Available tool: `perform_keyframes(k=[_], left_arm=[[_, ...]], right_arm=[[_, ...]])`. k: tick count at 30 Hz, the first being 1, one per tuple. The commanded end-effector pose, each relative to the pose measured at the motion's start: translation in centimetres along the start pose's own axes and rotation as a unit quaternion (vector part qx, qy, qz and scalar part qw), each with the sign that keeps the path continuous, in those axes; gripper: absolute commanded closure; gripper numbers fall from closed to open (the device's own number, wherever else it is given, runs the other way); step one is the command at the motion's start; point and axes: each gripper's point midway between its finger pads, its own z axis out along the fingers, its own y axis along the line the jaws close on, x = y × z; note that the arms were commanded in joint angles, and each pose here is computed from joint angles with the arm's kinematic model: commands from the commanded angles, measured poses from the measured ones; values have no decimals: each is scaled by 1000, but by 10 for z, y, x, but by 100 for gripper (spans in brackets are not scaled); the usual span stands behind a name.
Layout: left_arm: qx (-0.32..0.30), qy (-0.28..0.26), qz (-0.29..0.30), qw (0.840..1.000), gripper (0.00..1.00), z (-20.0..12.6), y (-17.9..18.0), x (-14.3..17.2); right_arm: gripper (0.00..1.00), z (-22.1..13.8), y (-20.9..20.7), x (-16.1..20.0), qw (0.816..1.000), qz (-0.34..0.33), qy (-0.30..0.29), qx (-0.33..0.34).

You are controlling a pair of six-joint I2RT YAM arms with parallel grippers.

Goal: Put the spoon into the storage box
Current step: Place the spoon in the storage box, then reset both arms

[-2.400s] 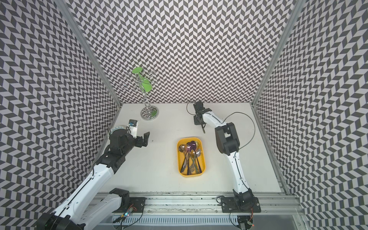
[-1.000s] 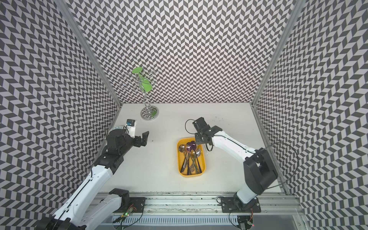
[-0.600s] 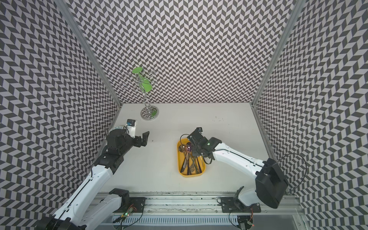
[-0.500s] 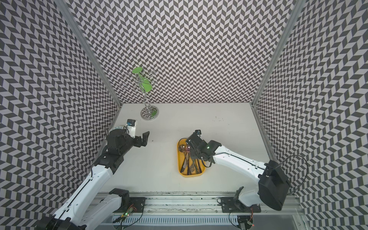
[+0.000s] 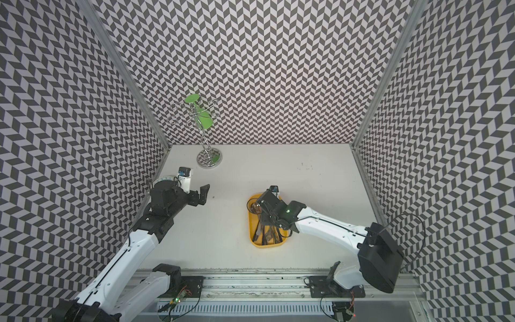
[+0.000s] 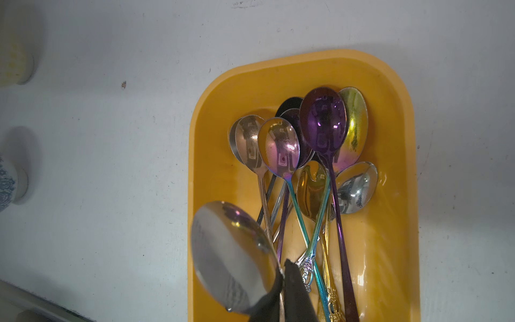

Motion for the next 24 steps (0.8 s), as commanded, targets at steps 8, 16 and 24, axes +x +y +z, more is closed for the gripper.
perform_keyframes(k=[8,16,24], left_arm=[[-1,-5,4,1000,1,0,0,-4],[-30,-26,43,998,0,2,7,-14],[-22,-68,73,995,1,16,4,-27]], right_arm=[[51,-19,10,-24,998,4,-56,-16],[26,-52,-19,-53,988,-14,-150,41],[4,-92,-52,-81,961,-43,-251,106]])
